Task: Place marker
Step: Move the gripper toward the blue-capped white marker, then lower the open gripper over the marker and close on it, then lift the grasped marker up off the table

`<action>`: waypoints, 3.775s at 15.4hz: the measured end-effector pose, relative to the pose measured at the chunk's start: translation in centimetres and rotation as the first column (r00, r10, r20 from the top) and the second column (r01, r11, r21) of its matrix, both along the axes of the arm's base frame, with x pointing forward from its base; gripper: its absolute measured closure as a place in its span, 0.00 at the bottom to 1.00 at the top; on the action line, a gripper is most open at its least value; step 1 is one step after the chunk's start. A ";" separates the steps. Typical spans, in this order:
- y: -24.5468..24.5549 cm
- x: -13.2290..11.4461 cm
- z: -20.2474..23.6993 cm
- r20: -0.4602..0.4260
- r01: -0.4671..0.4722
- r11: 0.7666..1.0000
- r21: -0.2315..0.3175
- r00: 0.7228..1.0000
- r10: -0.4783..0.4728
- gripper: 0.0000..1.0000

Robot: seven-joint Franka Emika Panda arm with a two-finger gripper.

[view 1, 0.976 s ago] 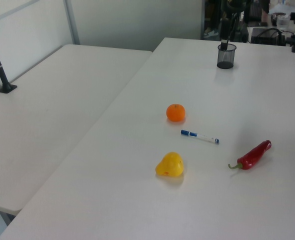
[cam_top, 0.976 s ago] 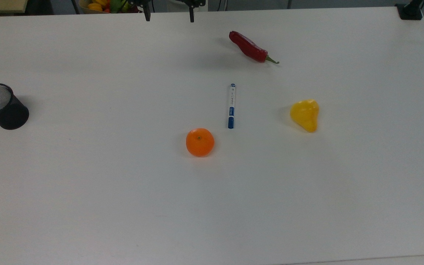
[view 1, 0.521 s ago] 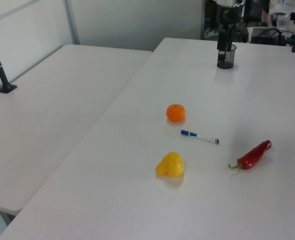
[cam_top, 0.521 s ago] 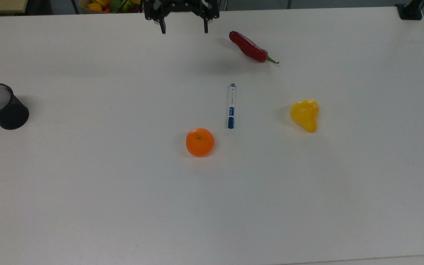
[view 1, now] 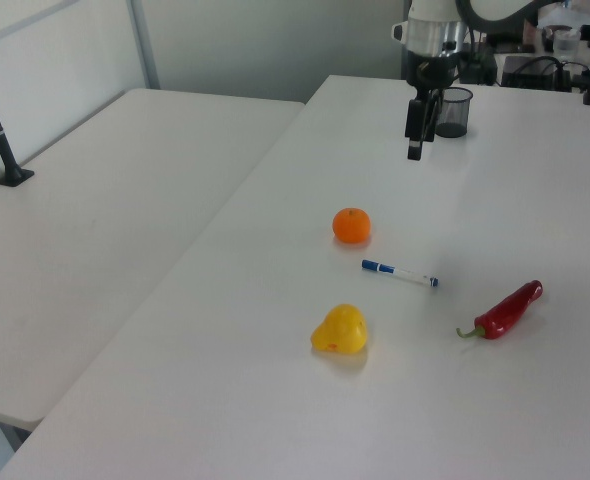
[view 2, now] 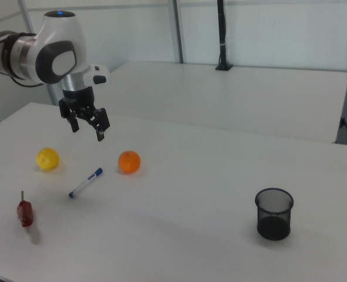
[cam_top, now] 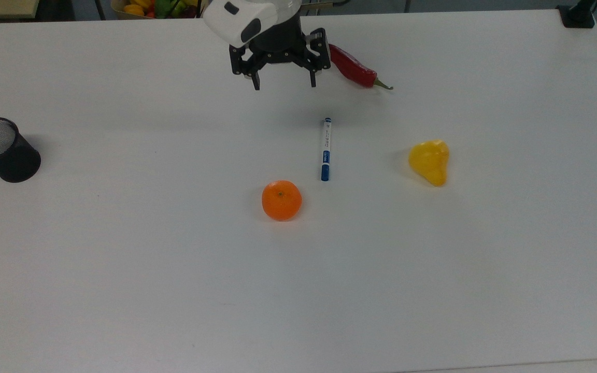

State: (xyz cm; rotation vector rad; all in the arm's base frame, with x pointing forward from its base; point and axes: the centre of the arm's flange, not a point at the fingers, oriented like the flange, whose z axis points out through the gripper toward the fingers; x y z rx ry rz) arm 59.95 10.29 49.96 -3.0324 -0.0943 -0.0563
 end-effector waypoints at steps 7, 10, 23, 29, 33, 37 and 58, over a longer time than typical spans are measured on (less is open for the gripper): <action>4.9 0.9 -7.1 -0.020 -0.044 0.999 -0.005 0.999 0.044 0.00; 5.8 1.3 -9.0 -0.031 -0.025 1.000 -0.007 0.999 0.025 0.00; 8.7 2.2 -16.2 -0.029 0.004 0.996 -0.086 1.000 -0.006 0.07; 9.1 2.4 -17.8 -0.027 -0.004 0.996 -0.089 1.000 0.002 0.17; 9.8 2.1 -19.0 -0.043 -0.028 0.994 -0.102 0.999 0.024 0.24; 10.2 2.0 -19.3 -0.044 -0.040 0.993 -0.111 0.998 0.036 0.44; 5.6 2.2 -7.3 0.071 0.045 0.995 -0.086 0.997 -0.039 0.84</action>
